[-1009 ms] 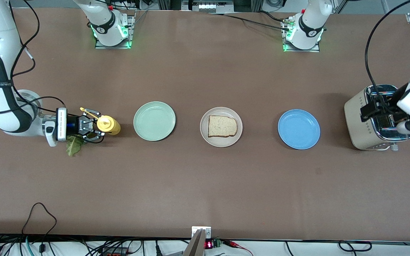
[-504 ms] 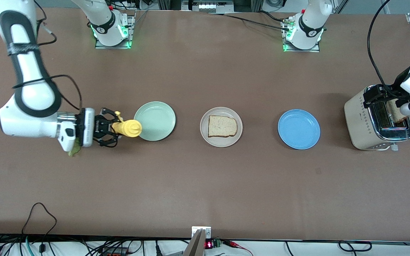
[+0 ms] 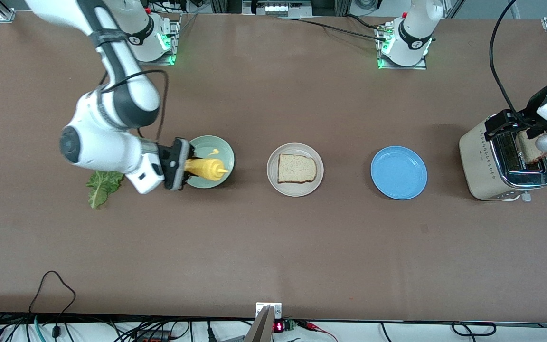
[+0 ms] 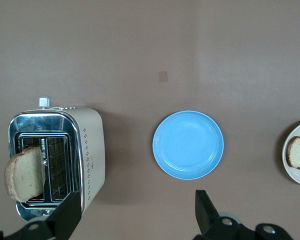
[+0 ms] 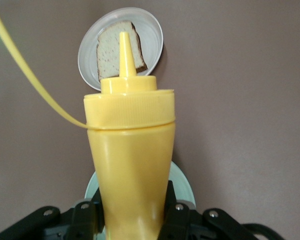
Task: Make sandwich in beige plate with both arms
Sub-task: 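Tilt the yellow bottle over the bread with the right gripper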
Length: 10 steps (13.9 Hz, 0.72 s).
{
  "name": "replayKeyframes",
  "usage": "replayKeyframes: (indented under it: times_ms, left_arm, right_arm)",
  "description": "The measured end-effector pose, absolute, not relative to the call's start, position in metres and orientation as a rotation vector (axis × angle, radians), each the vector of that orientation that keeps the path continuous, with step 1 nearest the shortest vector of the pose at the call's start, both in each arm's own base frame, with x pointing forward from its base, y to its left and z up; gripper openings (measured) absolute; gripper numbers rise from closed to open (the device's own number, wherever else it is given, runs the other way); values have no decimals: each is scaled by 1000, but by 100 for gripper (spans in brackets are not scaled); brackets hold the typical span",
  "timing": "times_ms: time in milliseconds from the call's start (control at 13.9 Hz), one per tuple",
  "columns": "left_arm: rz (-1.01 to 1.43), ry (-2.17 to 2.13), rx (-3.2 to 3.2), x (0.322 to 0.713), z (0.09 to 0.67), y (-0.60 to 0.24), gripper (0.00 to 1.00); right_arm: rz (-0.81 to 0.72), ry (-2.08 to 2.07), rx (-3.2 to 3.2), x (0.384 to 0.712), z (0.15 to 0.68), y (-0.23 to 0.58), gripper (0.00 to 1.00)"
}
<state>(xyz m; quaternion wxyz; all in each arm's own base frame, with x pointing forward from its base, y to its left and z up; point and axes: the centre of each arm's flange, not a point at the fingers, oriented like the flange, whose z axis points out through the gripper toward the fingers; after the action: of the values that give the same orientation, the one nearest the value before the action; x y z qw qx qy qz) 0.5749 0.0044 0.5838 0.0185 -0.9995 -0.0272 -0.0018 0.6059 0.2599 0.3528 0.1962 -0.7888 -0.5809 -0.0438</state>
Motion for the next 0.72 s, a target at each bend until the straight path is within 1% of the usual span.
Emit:
replayKeyframes:
  times_ms: [144, 288, 504, 721]
  left_arm:
    - [-6, -86, -3103, 575, 584, 5, 100]
    - [0, -86, -3103, 574, 584, 6, 100]
    - [14, -85, -3103, 573, 584, 5, 100]
    - [12, -78, -3104, 573, 584, 4, 100]
  right_arm:
    - [-75, -1670, -2307, 594, 367, 301, 46]
    - [-33, -1702, -2393, 573, 373, 346, 46]
    - [11, -1764, -2506, 539, 370, 397, 46]
    - [35, -1812, -2564, 517, 359, 426, 46]
